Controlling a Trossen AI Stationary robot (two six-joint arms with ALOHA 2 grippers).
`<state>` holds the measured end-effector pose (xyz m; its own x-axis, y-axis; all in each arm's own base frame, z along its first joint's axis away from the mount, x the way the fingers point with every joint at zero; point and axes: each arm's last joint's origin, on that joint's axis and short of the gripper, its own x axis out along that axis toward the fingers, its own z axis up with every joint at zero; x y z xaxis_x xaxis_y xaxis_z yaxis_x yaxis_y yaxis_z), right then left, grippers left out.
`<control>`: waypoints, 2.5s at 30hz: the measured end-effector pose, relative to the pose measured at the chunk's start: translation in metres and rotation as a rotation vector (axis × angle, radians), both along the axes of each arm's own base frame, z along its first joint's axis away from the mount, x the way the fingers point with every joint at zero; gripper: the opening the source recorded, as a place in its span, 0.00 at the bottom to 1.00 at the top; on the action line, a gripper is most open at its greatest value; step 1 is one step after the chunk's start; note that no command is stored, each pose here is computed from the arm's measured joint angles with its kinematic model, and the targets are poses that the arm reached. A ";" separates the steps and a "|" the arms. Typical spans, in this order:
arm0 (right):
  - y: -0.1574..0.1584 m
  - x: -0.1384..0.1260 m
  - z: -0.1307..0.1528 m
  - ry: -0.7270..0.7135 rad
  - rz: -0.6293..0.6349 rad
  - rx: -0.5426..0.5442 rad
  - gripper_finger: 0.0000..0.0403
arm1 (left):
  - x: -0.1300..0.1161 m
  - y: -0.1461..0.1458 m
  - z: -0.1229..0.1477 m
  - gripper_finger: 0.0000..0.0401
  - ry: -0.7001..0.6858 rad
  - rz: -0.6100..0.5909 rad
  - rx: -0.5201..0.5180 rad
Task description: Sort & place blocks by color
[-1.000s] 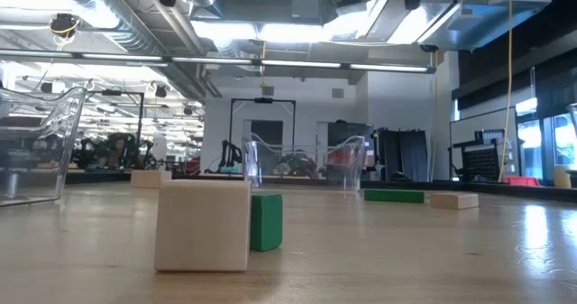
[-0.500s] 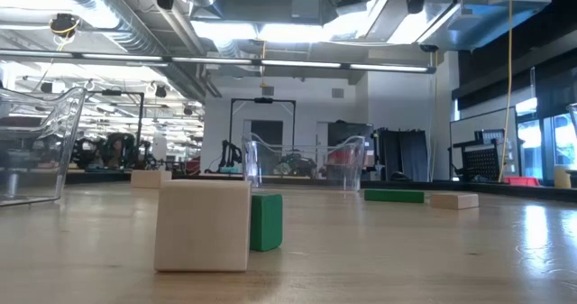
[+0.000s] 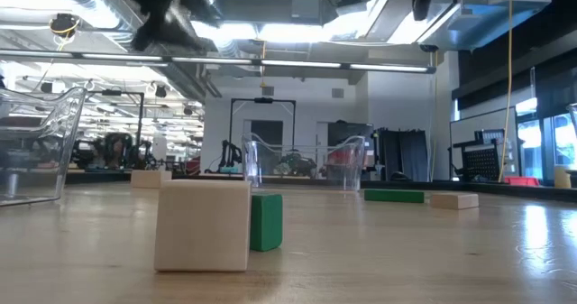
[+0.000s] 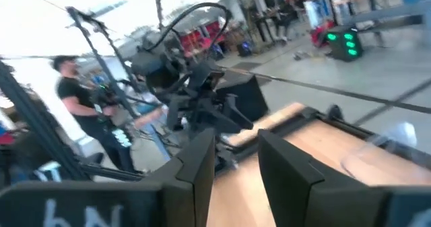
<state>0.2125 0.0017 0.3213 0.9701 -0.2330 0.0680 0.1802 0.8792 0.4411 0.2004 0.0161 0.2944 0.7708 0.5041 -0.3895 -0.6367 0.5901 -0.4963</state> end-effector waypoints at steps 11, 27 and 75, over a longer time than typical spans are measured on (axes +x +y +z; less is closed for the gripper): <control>-0.008 -0.001 -0.017 0.167 -0.073 0.045 0.29 | 0.029 0.028 -0.097 0.53 0.456 0.344 -0.312; -0.017 -0.002 -0.024 0.235 -0.120 0.045 0.29 | 0.058 0.041 -0.164 0.63 0.429 0.629 -0.527; -0.010 0.001 -0.013 0.130 0.145 0.052 0.29 | 0.037 0.009 0.030 0.23 -0.336 -0.525 0.344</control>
<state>0.2133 -0.0083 0.3079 0.9935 -0.0905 -0.0689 0.1123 0.8765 0.4681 0.2374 0.0251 0.3241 0.9961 0.0846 0.0260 -0.0704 0.9354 -0.3465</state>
